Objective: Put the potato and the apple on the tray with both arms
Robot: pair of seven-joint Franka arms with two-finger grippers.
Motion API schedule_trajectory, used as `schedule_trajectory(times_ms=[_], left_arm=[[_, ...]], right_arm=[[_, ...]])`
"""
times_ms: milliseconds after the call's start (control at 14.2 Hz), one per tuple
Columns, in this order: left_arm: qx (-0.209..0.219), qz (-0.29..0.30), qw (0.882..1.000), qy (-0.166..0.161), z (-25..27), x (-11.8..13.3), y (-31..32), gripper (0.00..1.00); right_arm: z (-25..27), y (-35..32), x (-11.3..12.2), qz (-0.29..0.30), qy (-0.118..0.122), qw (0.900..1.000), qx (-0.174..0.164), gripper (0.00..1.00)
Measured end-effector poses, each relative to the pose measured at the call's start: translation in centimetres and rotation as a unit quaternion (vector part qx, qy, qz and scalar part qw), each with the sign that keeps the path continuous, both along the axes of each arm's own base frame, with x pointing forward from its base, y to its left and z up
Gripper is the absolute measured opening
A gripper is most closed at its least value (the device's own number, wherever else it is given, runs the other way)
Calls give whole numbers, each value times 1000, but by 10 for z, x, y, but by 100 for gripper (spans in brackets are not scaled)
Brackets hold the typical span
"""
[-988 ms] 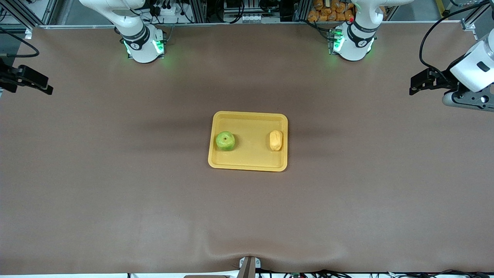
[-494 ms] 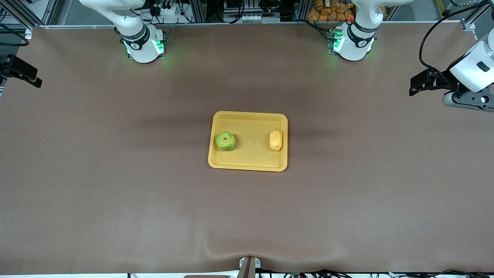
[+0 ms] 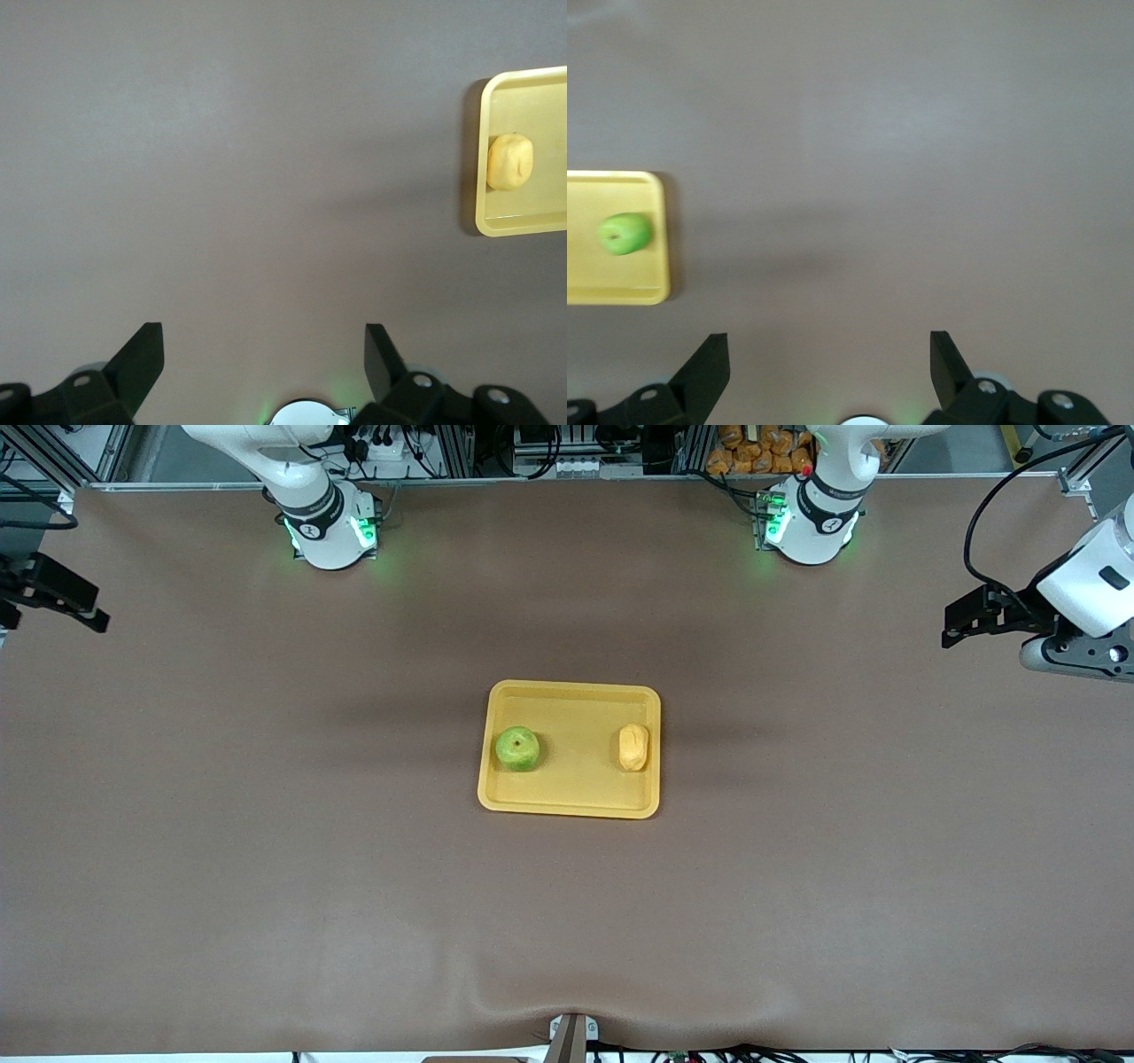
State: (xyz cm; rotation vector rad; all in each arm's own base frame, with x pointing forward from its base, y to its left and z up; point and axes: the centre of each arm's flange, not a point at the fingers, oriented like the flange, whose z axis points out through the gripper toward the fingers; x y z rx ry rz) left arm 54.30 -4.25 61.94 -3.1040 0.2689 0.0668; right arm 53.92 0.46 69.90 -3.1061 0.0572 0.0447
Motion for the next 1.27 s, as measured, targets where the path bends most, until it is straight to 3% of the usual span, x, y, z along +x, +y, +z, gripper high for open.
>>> schedule_trajectory(times_ms=[141,424,1271], left_arm=[[4,0,1000,-1,0,0,1,100],[6,0,1000,-3,0,1,1,100],[7,0,1000,-3,0,1,1,100]], right_arm=[[0,-12,-1,4,2,1000,4,100],[-5,-43,-8,-7,29,1000,0,100],[-2,-34,-18,8,21,1000,-8,100]])
